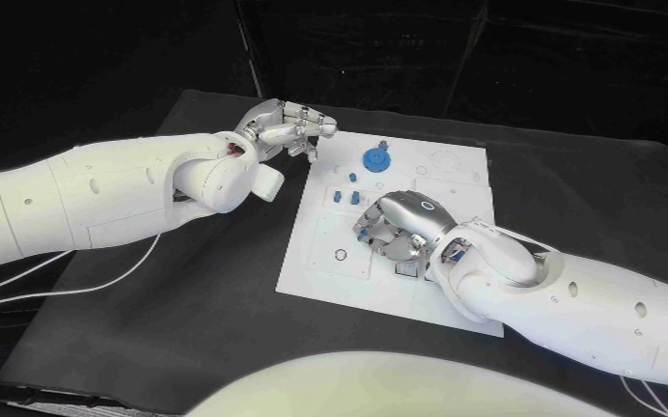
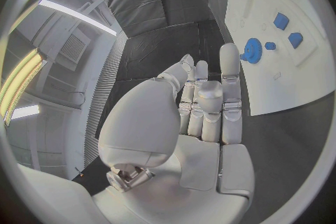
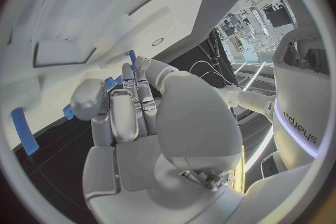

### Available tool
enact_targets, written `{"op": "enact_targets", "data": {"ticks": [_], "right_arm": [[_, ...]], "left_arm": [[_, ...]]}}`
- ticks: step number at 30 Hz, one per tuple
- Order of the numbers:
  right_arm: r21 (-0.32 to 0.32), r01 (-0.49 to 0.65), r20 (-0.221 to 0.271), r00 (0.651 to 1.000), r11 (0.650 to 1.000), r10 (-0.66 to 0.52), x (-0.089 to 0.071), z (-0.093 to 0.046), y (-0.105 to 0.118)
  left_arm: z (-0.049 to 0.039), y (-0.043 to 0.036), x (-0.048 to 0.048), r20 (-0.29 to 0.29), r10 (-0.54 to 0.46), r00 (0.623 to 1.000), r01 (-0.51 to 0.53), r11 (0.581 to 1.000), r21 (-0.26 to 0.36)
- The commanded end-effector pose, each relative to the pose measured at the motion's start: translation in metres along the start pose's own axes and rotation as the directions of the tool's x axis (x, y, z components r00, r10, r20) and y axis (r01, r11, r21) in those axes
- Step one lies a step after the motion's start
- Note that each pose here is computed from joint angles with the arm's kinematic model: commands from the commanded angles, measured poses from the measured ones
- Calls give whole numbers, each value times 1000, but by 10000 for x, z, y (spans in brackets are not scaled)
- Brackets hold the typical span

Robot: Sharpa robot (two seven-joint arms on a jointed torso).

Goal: Assemble the parts on the task board

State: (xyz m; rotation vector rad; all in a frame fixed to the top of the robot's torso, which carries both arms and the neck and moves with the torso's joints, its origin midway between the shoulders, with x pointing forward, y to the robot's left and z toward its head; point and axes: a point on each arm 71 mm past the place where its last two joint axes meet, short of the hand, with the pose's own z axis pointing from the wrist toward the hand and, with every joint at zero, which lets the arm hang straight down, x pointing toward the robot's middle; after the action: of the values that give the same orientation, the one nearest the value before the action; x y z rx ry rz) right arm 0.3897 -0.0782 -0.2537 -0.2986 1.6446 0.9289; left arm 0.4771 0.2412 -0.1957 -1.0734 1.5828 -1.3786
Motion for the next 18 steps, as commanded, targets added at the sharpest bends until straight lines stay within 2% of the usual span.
{"op": "enact_targets", "data": {"ticks": [1, 18], "right_arm": [[-5, 7, -17, 1000, 1000, -7, 12, 10, 12], [20, 36, -31, 999, 999, -36, 28, 28, -2]], "left_arm": [[6, -13, 16, -12, -6, 1000, 6, 1000, 4], [9, -12, 24, -15, -7, 1000, 7, 1000, 3]]}}
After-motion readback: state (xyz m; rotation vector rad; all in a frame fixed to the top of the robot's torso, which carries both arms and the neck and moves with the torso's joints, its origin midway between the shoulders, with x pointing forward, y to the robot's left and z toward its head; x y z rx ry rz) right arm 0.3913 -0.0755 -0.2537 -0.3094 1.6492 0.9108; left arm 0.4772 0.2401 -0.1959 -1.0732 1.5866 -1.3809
